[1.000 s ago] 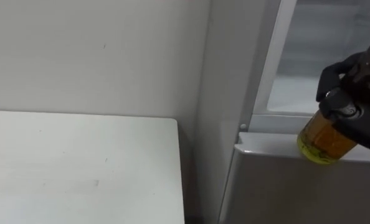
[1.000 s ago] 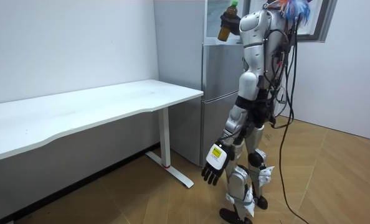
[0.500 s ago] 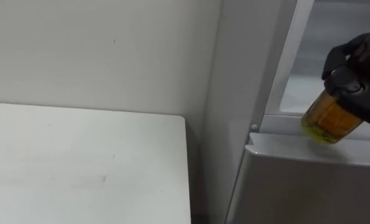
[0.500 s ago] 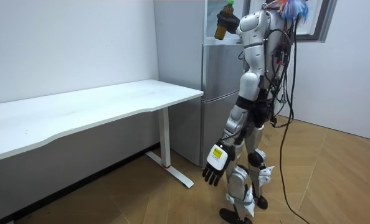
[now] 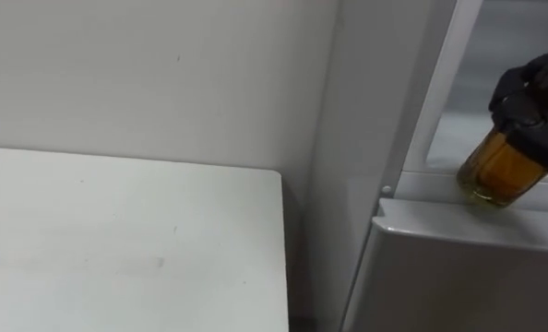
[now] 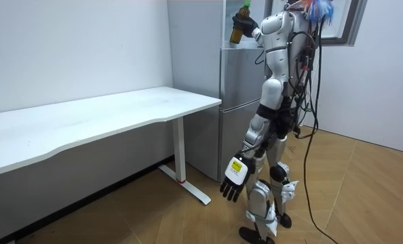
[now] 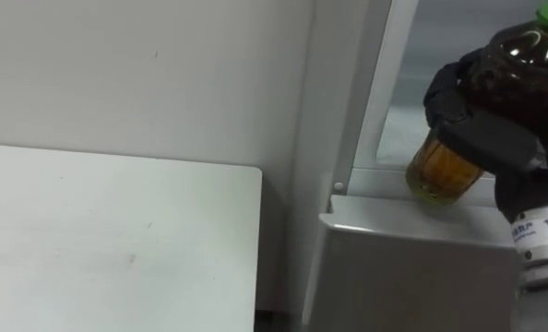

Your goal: Put the bottle in the upper fridge

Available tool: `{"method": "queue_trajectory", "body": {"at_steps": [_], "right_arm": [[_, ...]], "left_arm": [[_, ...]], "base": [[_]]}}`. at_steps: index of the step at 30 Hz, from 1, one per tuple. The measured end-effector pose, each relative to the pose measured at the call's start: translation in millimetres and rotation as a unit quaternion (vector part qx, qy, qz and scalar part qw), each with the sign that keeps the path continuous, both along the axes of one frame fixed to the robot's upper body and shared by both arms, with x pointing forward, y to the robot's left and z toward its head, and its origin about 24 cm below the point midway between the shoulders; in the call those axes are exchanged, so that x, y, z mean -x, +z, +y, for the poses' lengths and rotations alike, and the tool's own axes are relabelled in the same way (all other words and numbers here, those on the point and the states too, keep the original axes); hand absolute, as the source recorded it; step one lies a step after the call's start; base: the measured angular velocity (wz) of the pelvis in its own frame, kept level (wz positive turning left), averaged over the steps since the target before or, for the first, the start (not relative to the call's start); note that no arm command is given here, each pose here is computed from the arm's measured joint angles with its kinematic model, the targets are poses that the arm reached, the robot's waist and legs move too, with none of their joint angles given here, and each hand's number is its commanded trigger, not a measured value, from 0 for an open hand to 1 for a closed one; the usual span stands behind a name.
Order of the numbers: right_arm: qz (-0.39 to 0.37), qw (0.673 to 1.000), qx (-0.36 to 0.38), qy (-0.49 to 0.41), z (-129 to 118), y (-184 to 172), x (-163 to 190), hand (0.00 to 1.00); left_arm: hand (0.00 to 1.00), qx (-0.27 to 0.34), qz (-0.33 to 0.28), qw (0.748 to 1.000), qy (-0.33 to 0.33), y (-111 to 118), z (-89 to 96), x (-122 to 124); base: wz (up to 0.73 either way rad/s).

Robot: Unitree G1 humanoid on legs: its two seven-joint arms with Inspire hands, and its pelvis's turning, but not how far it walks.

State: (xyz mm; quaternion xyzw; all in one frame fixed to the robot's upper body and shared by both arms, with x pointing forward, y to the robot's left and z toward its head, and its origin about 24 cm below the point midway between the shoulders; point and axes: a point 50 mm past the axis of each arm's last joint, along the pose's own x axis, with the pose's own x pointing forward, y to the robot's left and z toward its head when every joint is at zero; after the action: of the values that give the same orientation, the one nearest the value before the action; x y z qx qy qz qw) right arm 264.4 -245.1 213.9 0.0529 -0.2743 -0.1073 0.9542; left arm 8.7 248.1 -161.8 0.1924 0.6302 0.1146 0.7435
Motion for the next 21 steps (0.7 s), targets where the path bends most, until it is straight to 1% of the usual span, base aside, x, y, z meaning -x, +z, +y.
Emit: {"method": "queue_trajectory", "body": {"at_steps": [8,13,18,21], "right_arm": [[-0.008,1.000,-0.018,-0.018,-1,5,-2,1.00],[-0.022,0.998,-0.007,-0.050,-11,23,-8,1.00],[-0.012,0.997,-0.010,-0.070,-20,25,-15,1.00],[-0.012,0.997,-0.019,-0.075,-21,31,-20,1.00]], "left_arm": [[0.00,-0.002,-0.002,1.000,0.001,1,0.9,0],[0.00,-0.003,-0.002,1.000,0.003,1,1.5,0],[0.00,-0.003,-0.003,1.000,0.004,1,1.8,0],[0.00,-0.005,-0.002,1.000,0.003,1,2.8,0]], "base": [[0.01],[0.01],[0.03],[0.00]]}}
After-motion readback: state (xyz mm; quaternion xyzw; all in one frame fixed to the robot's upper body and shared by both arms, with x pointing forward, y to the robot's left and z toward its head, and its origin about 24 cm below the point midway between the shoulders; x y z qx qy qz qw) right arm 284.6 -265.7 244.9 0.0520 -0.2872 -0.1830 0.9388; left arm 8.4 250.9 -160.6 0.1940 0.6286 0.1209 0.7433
